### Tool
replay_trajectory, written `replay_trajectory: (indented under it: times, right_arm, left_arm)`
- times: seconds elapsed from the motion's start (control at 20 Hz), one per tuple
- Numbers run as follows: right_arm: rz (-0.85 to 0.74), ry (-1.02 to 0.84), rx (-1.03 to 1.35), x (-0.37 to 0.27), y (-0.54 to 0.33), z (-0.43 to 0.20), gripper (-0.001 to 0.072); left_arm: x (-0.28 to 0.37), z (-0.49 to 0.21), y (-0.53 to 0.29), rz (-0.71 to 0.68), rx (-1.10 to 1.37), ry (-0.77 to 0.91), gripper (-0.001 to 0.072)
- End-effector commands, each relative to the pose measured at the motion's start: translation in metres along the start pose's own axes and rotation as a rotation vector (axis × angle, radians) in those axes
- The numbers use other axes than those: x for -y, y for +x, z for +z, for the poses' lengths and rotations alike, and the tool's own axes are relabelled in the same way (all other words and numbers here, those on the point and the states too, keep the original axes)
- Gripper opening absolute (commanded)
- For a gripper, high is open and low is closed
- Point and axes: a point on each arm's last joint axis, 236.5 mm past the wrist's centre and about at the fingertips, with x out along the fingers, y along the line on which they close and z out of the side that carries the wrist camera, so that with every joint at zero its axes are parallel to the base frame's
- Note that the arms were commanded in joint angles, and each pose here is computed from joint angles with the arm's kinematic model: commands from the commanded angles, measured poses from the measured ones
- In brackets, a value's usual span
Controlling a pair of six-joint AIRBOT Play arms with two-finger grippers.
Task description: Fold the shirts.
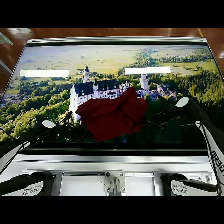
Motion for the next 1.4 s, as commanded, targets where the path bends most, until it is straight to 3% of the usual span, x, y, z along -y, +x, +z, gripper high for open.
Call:
replay_trajectory:
  times: [0.0, 0.15, 0.2, 0.25, 0.3, 0.45, 0.65, 0.85, 1.0, 1.15, 1.35]
  right_arm:
    - [0.016, -0.011, -0.021, -0.016, 0.032, -0.003, 0.0673]
    - [0.010, 0.004, 0.006, -0.023, 0.053, 0.005, 0.0643]
    - [0.005, 0.001, 0.017, -0.024, 0.055, 0.008, 0.0497]
    - [0.004, 0.003, 0.025, -0.024, 0.055, 0.009, 0.0258]
    - [0.006, 0.005, 0.023, -0.025, 0.053, 0.010, 0.0069]
    - [0.015, -0.053, 0.063, -0.032, 0.030, 0.013, 0.0064]
    - [-0.021, -0.190, 0.318, -0.044, -0.071, 0.033, 0.0064]
    - [-0.170, -0.395, 0.844, -0.085, -0.277, 0.038, 0.0063]
    - [-0.261, -0.514, 1.308, -0.145, -0.438, -0.013, 0.0063]
    - [-0.290, -0.609, 1.527, -0.191, -0.512, -0.074, 0.0063]
    - [-0.293, -0.602, 1.595, -0.206, -0.537, -0.117, 0.0063]
  left_arm:
    - [0.021, 0.009, -0.006, -0.037, 0.018, 0.068, 0.0041]
    - [0.035, 0.018, -0.012, -0.058, 0.042, 0.099, 0.0041]
    - [0.040, 0.021, -0.014, -0.065, 0.051, 0.107, 0.0041]
    - [0.044, 0.024, -0.016, -0.071, 0.060, 0.117, 0.0041]
    - [0.049, 0.030, -0.020, -0.079, 0.077, 0.135, 0.0041]
    - [0.076, 0.064, -0.056, -0.107, 0.195, 0.249, 0.0039]
    - [0.184, 0.115, -0.200, -0.184, 0.574, 0.535, 0.0039]
    - [0.301, 0.079, -0.409, -0.209, 1.071, 0.857, 0.0040]
    - [0.352, 0.010, -0.515, -0.200, 1.352, 1.015, 0.0040]
    - [0.373, -0.043, -0.554, -0.181, 1.484, 1.102, 0.0040]
    - [0.351, -0.062, -0.547, -0.007, 1.466, 1.116, 0.0040]
